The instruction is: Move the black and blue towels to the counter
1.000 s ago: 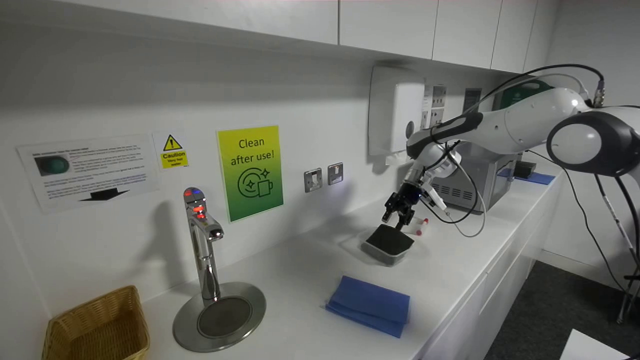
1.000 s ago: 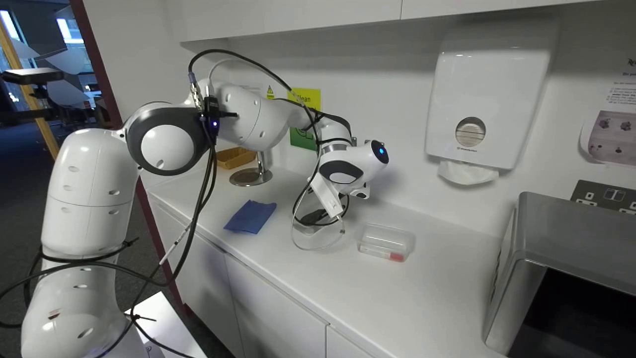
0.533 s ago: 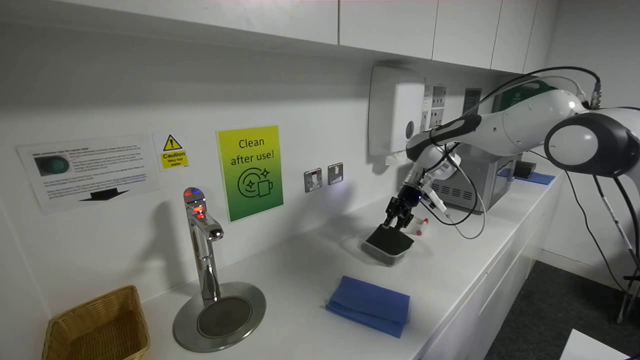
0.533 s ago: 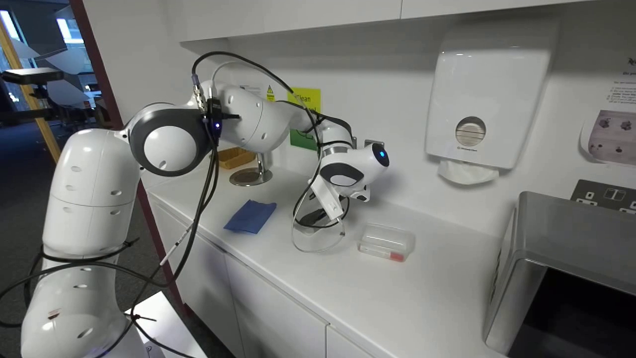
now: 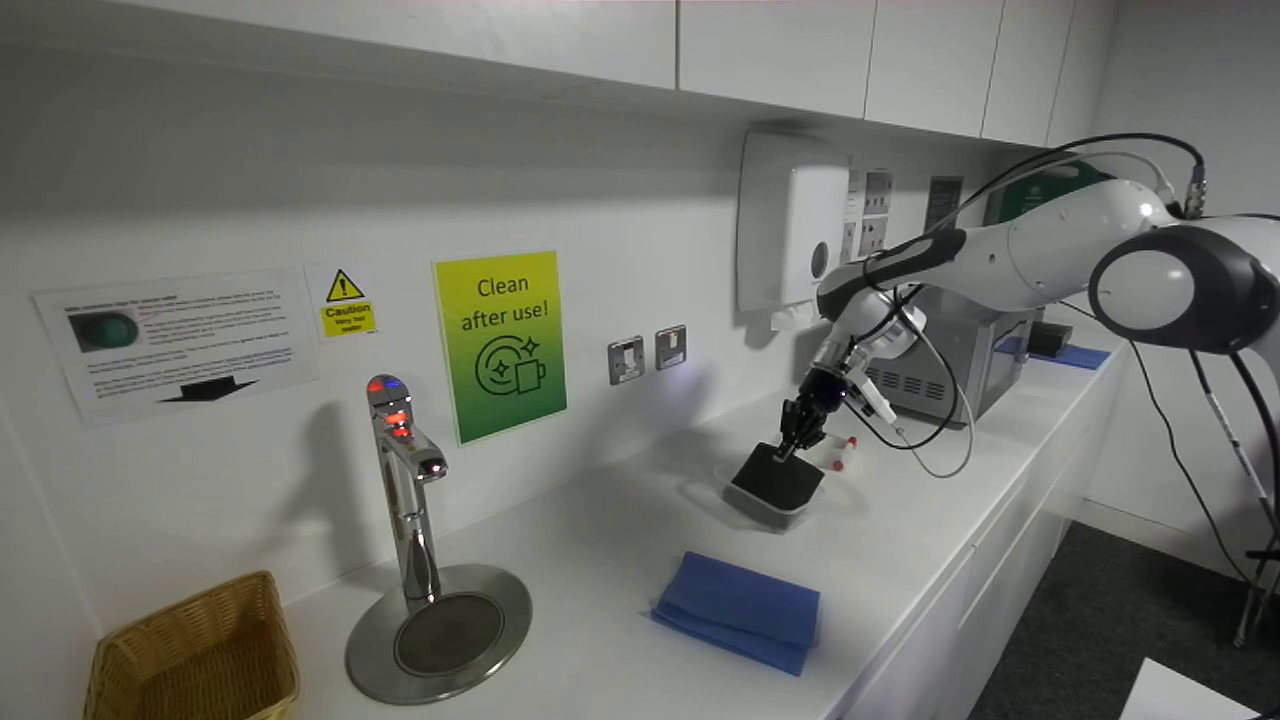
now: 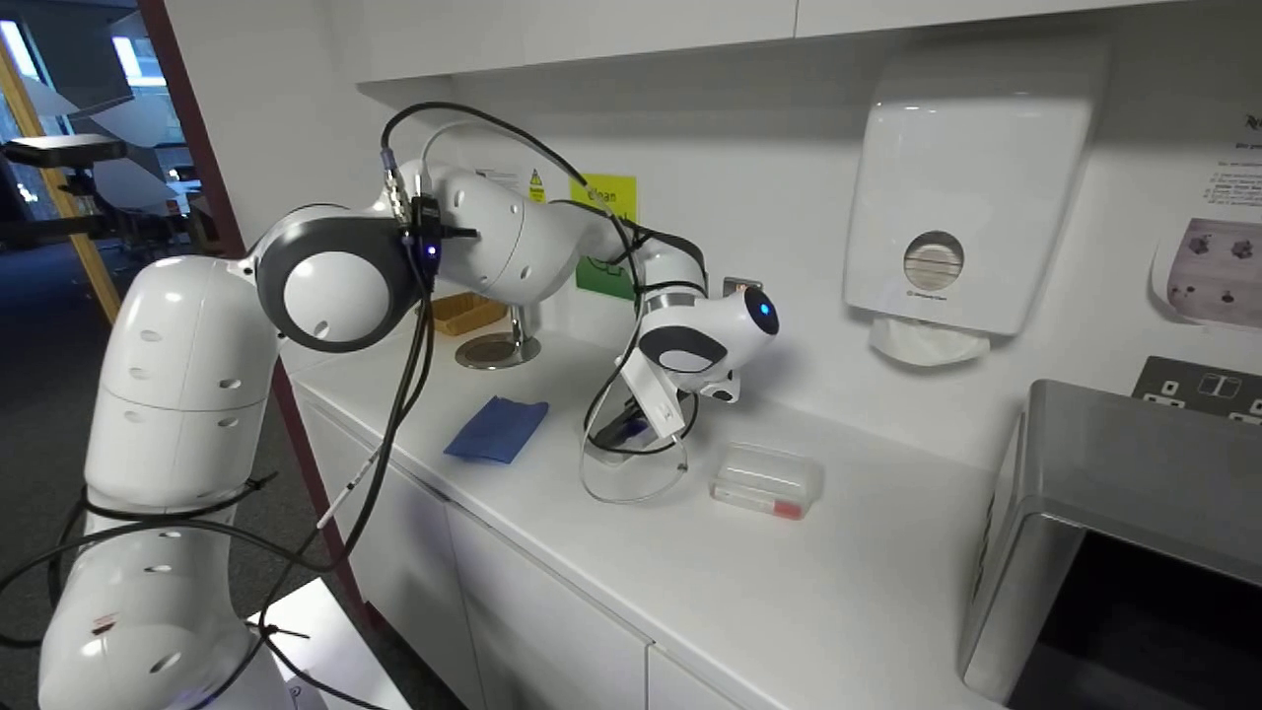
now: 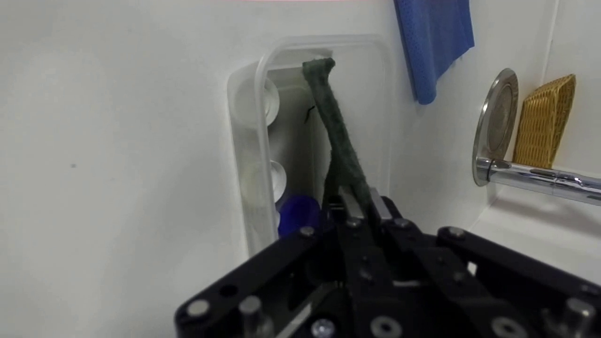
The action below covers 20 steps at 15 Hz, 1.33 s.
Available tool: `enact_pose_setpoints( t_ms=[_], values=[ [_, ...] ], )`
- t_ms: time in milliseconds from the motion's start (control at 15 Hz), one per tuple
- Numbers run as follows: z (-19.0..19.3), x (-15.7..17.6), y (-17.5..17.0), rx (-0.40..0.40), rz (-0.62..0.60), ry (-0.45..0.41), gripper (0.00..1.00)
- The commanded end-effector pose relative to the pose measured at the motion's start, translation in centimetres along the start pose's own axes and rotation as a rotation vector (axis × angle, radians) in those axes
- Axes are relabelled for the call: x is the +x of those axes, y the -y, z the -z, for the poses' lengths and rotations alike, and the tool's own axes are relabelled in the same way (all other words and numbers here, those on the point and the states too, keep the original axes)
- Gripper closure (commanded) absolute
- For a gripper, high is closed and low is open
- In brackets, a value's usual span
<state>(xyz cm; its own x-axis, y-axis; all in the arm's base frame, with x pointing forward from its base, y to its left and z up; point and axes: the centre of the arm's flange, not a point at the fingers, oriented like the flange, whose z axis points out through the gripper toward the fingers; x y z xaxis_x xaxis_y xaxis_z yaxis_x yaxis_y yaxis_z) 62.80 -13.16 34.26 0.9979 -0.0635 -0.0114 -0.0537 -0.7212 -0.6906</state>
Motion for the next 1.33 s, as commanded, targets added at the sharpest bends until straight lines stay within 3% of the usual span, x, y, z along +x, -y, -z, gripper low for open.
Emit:
enact_pose_setpoints(
  t_ms=[0,400,867,1267],
  values=[
    [1.8,-0.1,1.0,0.051,0.024,-0.011,1.0],
    [3.1,-1.0,3.3,0.056,0.066,-0.028,0.99],
    [5.0,-3.2,9.2,0.067,0.216,-0.017,0.99],
    [1.8,-4.4,12.8,0.084,0.268,0.074,0.99]
  ],
)
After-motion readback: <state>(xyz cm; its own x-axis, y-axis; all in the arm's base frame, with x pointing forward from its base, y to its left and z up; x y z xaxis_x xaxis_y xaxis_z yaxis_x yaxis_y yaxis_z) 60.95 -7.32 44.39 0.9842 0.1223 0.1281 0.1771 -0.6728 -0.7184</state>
